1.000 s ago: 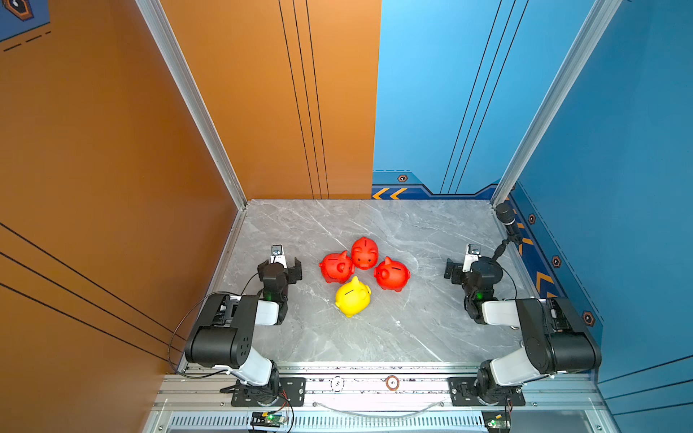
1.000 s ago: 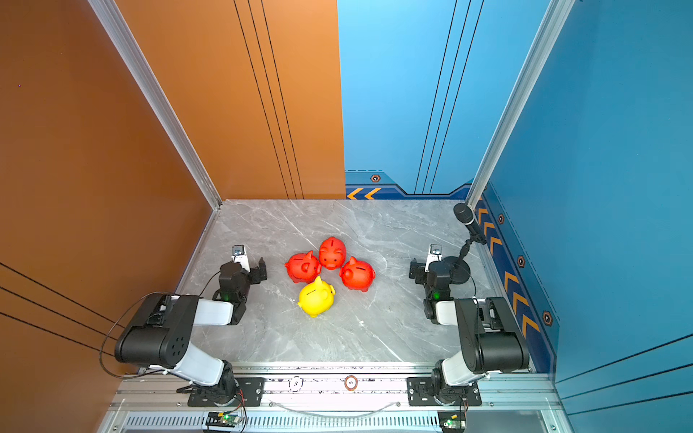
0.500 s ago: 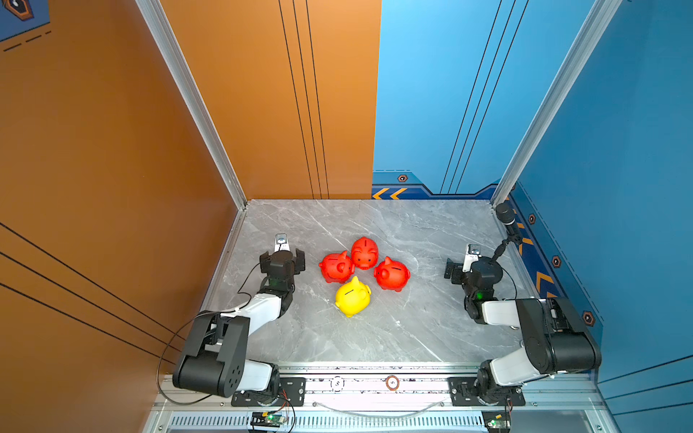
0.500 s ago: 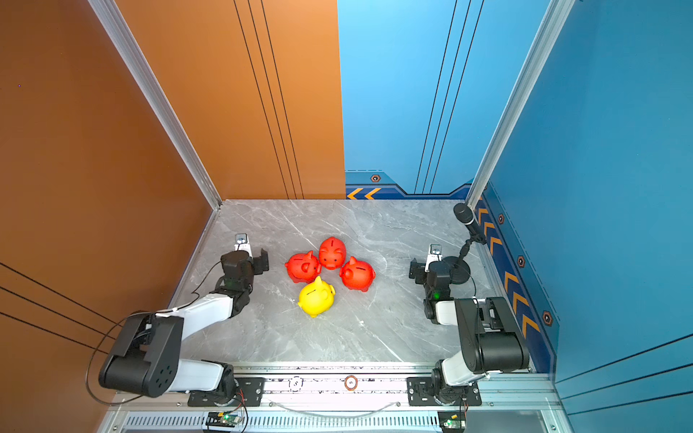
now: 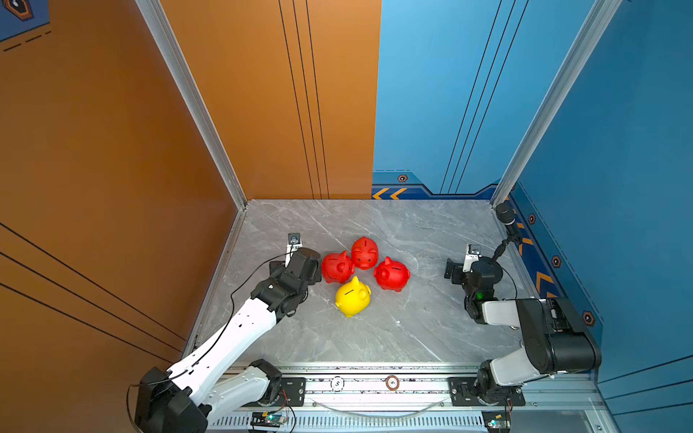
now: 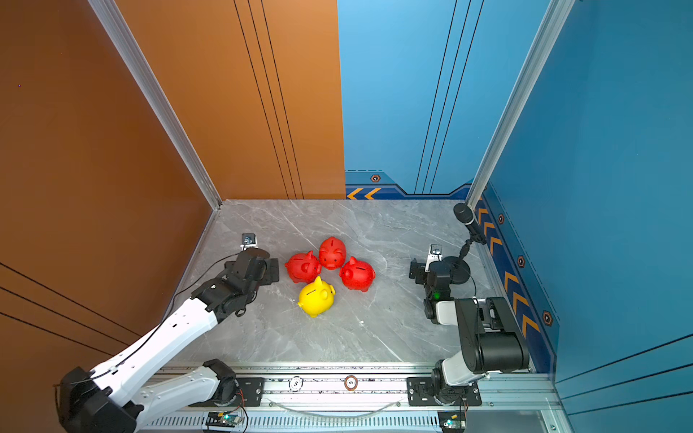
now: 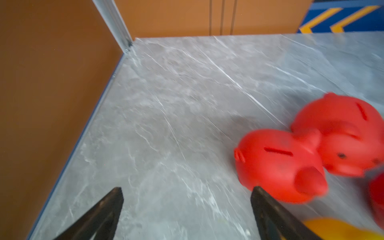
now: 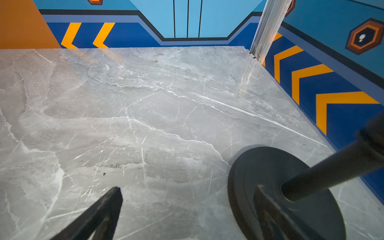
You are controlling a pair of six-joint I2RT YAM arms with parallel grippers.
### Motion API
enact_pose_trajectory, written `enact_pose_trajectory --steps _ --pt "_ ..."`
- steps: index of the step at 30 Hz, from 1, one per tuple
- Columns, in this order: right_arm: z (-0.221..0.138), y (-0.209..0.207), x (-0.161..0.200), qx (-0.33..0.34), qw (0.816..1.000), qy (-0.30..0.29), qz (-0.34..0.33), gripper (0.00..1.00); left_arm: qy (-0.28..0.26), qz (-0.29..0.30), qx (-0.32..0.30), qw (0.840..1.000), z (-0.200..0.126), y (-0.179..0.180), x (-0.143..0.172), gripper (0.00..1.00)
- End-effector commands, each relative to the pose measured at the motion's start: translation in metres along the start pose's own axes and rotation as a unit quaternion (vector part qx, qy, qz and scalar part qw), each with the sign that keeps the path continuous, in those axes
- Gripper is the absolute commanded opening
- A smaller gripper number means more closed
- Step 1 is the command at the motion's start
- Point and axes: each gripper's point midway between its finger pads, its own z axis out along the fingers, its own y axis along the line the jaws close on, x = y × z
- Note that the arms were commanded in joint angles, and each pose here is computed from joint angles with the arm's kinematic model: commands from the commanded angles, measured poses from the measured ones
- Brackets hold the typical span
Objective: Open piggy banks
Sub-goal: Adjust the piggy bank at the center of the board.
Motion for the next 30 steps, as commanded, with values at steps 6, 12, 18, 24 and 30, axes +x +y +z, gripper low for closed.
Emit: enact_pose_trajectory --steps 6,12,18,24,30 --pt "0.004 0.001 -0.009 -0.004 1.0 -0.012 0.01 1.0 0.152 0.057 0.21 0.964 -0.039 -0.071 0.063 0.98" --pt "-0.014 -0.005 -0.024 0.048 0.997 -0.055 -0.005 0.99 0.19 0.118 0.246 0.943 -0.04 -0.103 0.08 0.98" --pt "-0.037 0.021 -0.057 0.065 0.998 0.009 -0.02 1.0 0.192 0.13 0.263 0.936 -0.039 -0.135 0.085 0.98" --pt "-0.061 0.067 -0.048 0.004 0.995 0.096 -0.033 0.99 0.205 0.108 0.239 0.943 -0.03 -0.145 0.086 0.98" --pt "-0.085 0.103 -0.028 -0.061 0.987 0.136 -0.058 1.0 0.191 0.081 0.206 0.956 -0.023 -0.158 0.069 0.98"
